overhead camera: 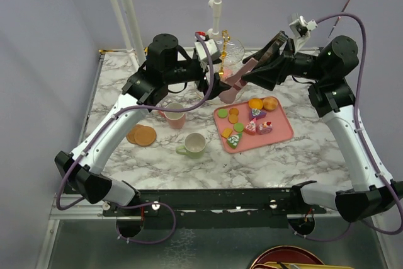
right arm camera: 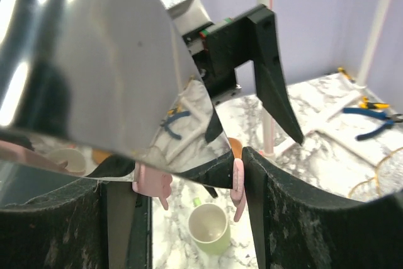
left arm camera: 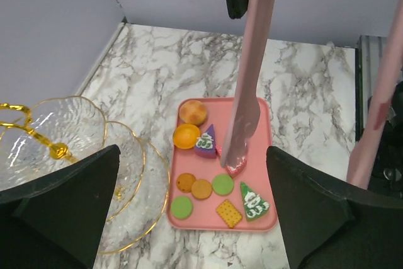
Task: Serve the afternoon tea
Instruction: Pick up the clamp from the center of the board, then pick up the desert from the tray.
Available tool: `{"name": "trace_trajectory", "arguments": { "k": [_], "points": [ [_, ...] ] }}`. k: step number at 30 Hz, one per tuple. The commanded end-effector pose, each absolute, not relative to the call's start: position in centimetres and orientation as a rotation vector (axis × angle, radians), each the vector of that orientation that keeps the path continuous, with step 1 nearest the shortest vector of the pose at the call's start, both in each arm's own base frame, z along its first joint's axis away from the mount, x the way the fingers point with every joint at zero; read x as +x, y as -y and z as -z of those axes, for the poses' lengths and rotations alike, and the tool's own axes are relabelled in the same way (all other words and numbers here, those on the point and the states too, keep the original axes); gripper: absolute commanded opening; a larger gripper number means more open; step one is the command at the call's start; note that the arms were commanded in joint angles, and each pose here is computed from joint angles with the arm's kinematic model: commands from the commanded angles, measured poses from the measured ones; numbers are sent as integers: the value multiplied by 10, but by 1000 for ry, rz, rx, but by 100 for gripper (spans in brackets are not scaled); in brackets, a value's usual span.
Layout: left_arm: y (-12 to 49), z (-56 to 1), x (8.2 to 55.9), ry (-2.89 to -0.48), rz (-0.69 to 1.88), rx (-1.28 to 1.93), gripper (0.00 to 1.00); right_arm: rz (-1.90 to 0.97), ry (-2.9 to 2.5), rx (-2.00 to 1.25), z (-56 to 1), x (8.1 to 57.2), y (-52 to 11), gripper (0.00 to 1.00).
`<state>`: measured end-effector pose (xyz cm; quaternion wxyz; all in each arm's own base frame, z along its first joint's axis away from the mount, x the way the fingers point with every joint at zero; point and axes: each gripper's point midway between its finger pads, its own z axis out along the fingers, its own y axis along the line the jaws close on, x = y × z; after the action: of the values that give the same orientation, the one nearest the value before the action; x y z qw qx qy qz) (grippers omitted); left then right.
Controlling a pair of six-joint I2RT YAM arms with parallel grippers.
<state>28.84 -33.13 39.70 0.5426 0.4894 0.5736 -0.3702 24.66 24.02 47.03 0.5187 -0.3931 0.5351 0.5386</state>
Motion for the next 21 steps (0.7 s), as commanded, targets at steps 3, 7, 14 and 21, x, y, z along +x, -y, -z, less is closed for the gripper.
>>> {"name": "trace_trajectory", "arguments": {
  "k": [3, 7, 14, 21],
  "points": [
    [306, -406, 299, -1392, 702, 1062, 99, -1043, -1337, -798, -471, 265, -222, 64],
    [288, -409, 310, -1472, 617, 963, 99, -938, -1372, -707, -459, 276, -210, 65],
    [242, -404, 331, -1588, 384, 771, 99, -720, -1545, -501, -399, 306, -178, 65],
    [211, -403, 346, -1650, 244, 709, 99, -521, -1707, -310, -315, 331, -143, 66]
  ]
}}
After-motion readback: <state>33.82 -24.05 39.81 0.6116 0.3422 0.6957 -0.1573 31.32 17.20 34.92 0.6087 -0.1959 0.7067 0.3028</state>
